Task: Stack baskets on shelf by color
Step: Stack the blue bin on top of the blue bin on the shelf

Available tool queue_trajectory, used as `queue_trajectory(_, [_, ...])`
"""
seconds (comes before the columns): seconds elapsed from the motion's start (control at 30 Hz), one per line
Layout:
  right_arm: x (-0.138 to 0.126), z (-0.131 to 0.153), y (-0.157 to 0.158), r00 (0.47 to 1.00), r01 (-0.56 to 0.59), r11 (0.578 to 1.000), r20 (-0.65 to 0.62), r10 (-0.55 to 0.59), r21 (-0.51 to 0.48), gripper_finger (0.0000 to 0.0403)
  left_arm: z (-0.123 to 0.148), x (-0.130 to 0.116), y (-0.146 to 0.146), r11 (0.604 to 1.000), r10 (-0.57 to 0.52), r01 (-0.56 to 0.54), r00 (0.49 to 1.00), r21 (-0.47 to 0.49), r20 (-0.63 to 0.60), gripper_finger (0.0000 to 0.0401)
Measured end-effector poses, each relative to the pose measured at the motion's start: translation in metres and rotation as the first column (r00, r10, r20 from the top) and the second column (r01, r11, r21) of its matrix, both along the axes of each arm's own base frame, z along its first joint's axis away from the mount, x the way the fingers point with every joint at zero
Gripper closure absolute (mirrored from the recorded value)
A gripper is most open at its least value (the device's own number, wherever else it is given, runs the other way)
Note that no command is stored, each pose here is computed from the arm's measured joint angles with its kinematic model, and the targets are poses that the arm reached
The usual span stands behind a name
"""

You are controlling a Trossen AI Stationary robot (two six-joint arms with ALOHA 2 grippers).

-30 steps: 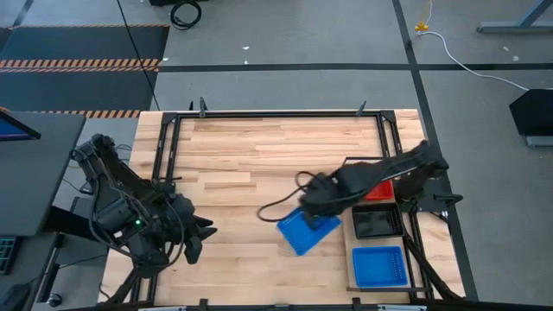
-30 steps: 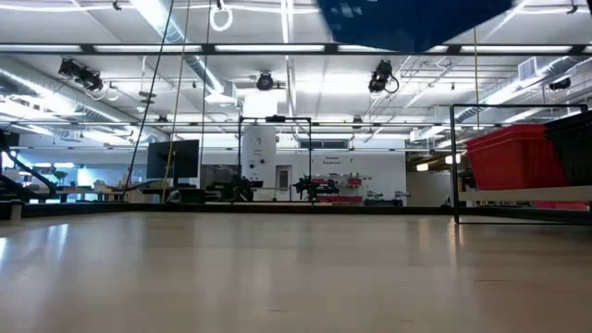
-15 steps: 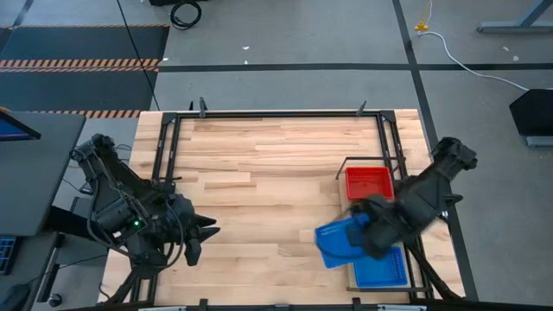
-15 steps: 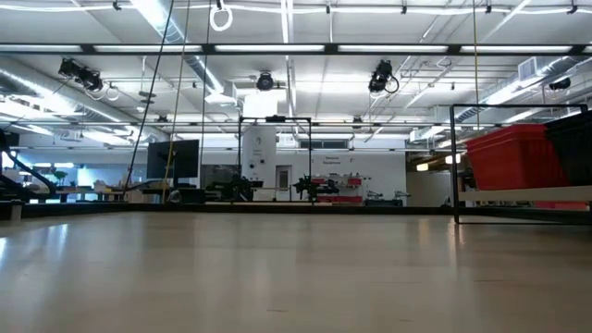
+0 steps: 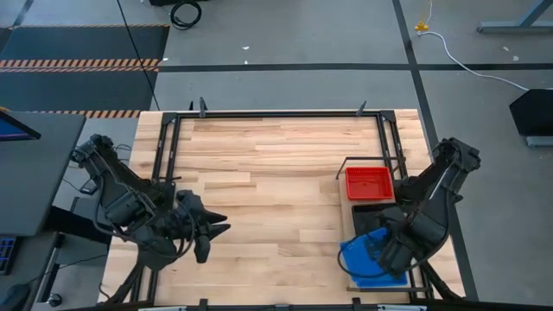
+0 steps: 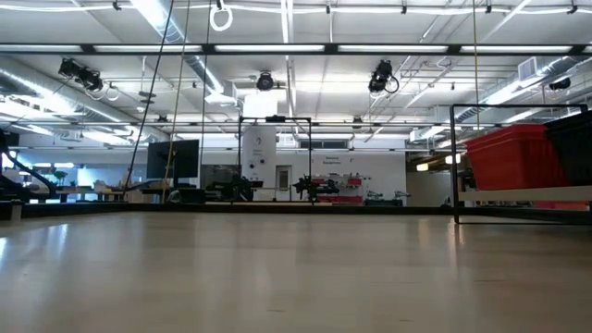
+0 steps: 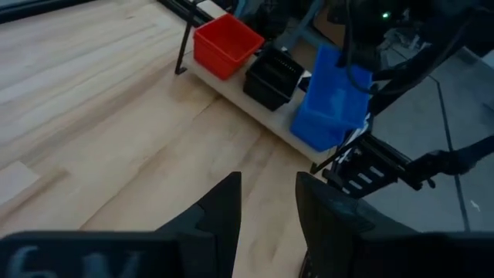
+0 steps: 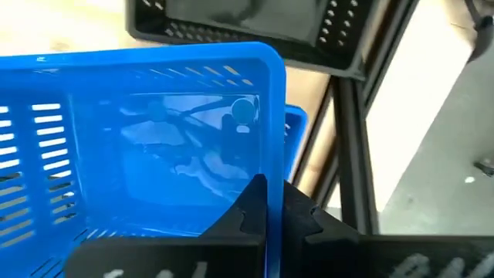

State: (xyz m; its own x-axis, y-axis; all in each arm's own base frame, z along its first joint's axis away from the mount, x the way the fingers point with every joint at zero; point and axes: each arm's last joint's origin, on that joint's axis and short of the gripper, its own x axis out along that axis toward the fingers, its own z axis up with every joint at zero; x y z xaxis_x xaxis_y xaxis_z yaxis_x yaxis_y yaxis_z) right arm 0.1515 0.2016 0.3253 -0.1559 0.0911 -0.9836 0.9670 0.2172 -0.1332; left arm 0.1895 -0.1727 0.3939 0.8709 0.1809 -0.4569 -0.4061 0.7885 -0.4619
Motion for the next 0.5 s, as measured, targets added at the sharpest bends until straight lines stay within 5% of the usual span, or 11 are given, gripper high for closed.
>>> queue_trajectory(0.23, [-0.010,-0.007,0.009,0.998,-0.010,1.000,-0.061,0.010,0.000,0.0376,0.000,0.000,0.000,1.000,0.001,-0.001,1.000,-0.004,0.001,0.0271])
queue_trajectory(0.5, [-0.011,-0.012,0.009,0.997,-0.001,1.000,-0.071,0.000,-0.017,0.0315,0.002,0.006,0.004,0.999,0.032,-0.031,0.999,-0.024,0.020,0.0271])
